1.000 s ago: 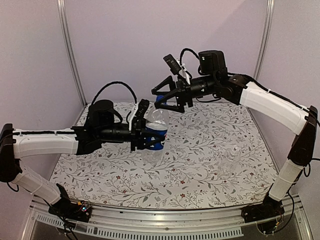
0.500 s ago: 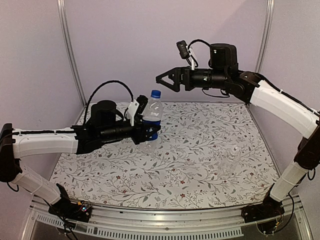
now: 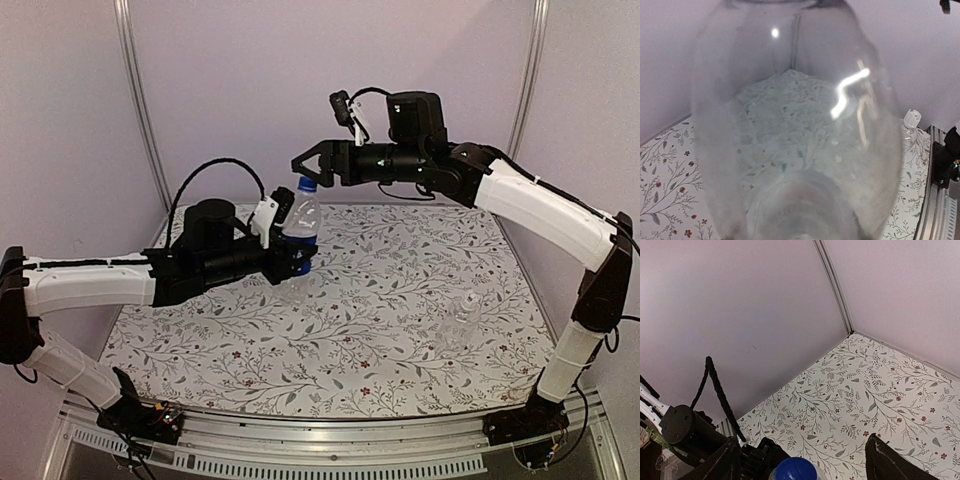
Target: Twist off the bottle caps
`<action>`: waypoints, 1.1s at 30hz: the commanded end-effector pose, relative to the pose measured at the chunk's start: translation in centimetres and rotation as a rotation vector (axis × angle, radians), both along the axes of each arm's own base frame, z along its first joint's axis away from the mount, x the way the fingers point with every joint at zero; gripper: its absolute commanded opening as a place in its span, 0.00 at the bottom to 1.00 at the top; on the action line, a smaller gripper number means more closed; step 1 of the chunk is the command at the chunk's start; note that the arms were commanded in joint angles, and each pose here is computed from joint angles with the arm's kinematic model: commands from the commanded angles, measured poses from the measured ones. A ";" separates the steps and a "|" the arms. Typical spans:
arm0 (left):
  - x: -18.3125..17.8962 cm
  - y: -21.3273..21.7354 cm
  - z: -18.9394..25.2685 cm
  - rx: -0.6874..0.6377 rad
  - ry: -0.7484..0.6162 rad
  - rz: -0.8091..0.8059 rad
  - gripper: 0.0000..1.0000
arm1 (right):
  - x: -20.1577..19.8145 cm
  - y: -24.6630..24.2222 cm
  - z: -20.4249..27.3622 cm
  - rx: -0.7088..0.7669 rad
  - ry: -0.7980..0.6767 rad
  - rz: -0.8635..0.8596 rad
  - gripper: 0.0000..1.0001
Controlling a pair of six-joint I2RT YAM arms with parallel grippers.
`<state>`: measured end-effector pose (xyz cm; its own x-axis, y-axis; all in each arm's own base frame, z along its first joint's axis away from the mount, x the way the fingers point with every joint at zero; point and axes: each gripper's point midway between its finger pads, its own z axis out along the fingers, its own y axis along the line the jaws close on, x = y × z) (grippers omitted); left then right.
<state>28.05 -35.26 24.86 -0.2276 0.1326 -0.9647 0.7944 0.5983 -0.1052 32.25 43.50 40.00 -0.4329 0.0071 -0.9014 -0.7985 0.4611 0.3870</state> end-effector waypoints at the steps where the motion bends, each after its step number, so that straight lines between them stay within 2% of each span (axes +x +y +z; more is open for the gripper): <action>1: -0.1 -0.3 1.8 -0.016 -0.039 0.006 0.40 | 0.3 0.9 -0.4 -0.021 0.013 -0.004 0.80; 12: 0.2 0.0 1.7 0.000 -0.046 0.034 0.40 | -0.1 2.1 -2.3 -0.046 0.048 0.036 0.67; 22: 0.3 0.2 1.8 0.006 -0.051 0.049 0.40 | -0.6 2.2 -2.3 -0.040 0.049 0.064 0.42; 33: 0.3 0.2 1.8 0.007 -0.052 0.047 0.40 | -1.0 2.2 -3.2 -0.043 0.068 0.077 0.37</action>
